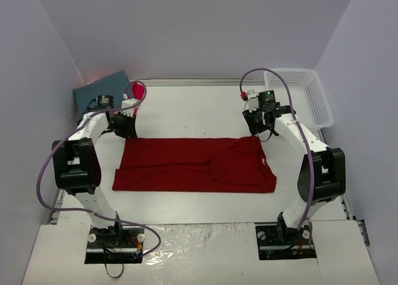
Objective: Fold and stack the t-shirts
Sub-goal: Fold the other side of the tshirt into a rectangle
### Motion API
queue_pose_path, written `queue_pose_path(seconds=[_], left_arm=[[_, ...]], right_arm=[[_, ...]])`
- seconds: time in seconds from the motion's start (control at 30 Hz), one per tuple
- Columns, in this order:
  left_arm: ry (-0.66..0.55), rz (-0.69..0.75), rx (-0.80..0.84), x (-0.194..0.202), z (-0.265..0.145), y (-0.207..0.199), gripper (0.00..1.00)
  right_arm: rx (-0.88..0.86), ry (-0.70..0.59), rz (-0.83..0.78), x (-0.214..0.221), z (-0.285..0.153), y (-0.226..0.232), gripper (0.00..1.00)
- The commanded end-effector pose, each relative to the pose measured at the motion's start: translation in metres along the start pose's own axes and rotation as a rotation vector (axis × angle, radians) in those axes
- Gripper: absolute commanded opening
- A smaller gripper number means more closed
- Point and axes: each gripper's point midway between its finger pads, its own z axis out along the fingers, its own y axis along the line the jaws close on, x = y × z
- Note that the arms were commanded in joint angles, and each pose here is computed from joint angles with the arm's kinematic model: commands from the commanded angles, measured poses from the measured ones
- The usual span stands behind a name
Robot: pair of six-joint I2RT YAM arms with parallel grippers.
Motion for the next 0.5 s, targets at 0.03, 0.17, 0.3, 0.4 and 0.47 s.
queue_pose_path(seconds=[0.03, 0.17, 0.3, 0.4, 0.47], left_arm=[[-0.024, 0.000, 0.024, -0.016, -0.001, 0.001, 0.02], [-0.001, -0.020, 0.017, -0.013, 0.012, 0.010, 0.02], [0.029, -0.045, 0.001, -0.007, 0.025, 0.021, 0.02], [0.065, -0.064, -0.013, 0.001, 0.035, 0.030, 0.02], [0.063, -0.069, -0.026, 0.003, 0.036, 0.034, 0.02]], right_arm=[[0.004, 0.020, -0.017, 0.006, -0.004, -0.001, 0.35], [-0.002, 0.034, -0.018, 0.010, 0.000, 0.000, 0.35], [-0.001, 0.051, -0.019, 0.012, 0.005, 0.000, 0.35], [-0.001, 0.060, -0.020, 0.014, 0.008, 0.001, 0.35], [0.000, 0.062, -0.021, 0.014, 0.009, 0.000, 0.35]])
